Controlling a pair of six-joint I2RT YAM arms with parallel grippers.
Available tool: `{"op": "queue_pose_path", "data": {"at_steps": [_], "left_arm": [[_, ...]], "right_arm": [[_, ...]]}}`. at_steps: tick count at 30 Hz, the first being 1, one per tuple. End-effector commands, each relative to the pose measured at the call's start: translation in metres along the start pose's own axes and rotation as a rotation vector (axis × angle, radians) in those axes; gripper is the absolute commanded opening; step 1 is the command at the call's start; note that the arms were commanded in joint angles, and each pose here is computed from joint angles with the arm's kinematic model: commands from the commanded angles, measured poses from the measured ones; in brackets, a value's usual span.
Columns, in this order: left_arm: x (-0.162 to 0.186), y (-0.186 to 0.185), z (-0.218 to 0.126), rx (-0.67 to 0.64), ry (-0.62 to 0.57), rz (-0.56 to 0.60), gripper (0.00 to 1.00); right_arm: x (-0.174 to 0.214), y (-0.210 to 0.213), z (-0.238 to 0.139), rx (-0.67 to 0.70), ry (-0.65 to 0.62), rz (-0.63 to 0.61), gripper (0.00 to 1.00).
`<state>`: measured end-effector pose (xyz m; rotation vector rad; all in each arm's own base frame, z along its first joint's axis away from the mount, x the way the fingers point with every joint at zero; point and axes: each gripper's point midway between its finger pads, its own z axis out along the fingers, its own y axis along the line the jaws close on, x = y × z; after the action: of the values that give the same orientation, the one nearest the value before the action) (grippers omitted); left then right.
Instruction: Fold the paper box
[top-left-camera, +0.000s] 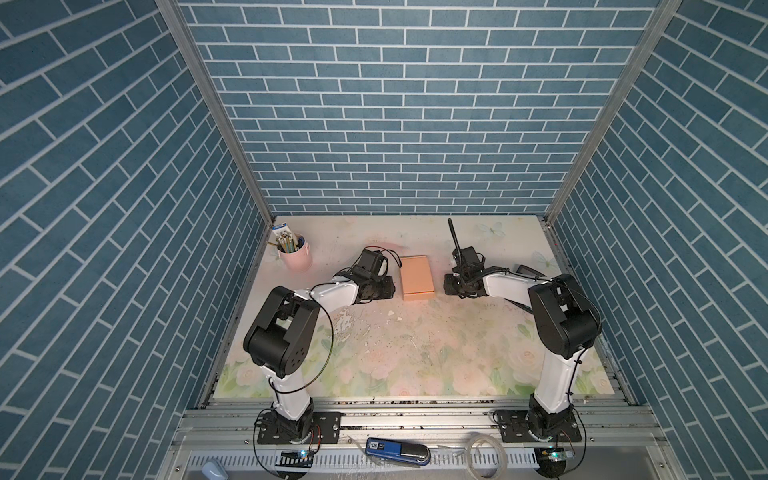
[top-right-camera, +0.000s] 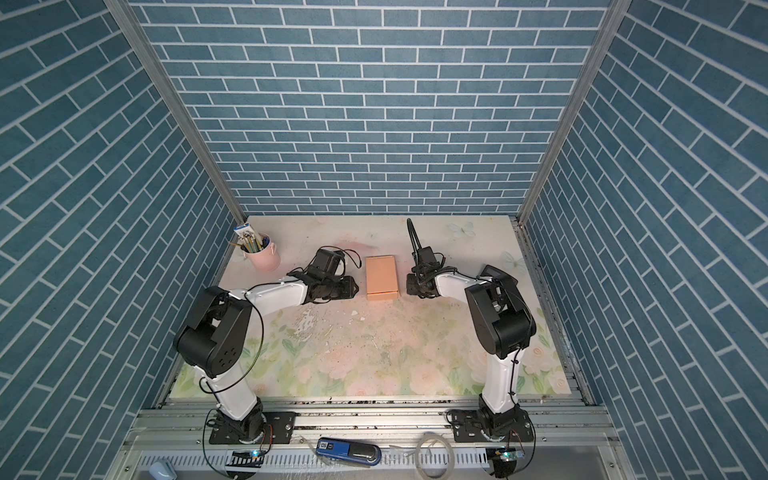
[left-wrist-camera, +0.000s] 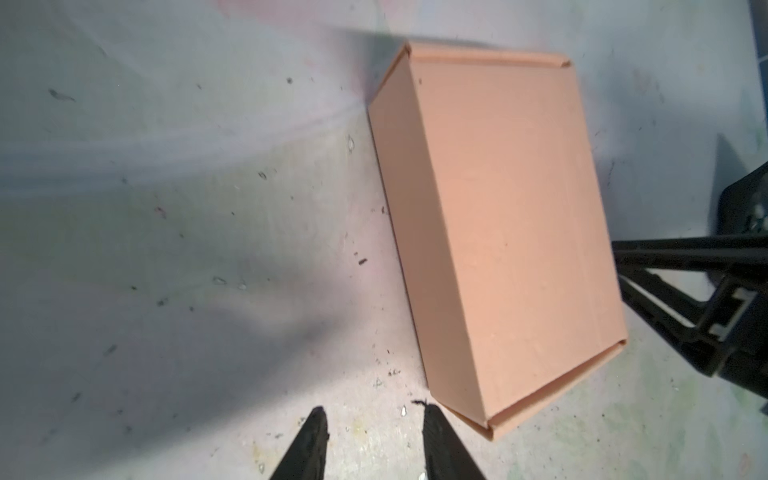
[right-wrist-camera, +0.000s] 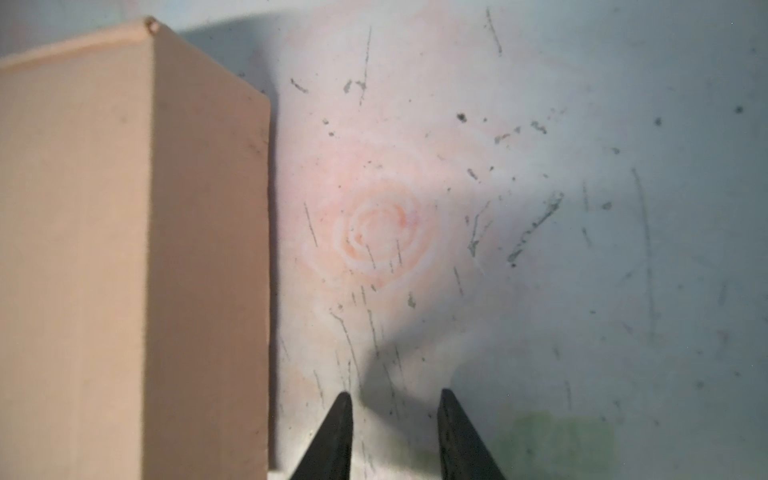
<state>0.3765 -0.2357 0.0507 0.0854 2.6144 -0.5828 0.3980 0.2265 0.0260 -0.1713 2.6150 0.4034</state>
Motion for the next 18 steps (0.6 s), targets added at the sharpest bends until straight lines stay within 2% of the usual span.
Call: {"op": "queue_pose_path", "data": {"at_steps": [1,18], "left_arm": [[0.015,0.0,0.011,-0.048,0.055,0.018,0.41],[0.027,-0.035,0.031,0.008,0.09,0.054,0.41]], "right_arm": [[0.036,0.011,0.006,-0.031,0.109,0.033,0.35],[0.047,0.042,0.012,-0.096,0.124,0.067,0.31]]}}
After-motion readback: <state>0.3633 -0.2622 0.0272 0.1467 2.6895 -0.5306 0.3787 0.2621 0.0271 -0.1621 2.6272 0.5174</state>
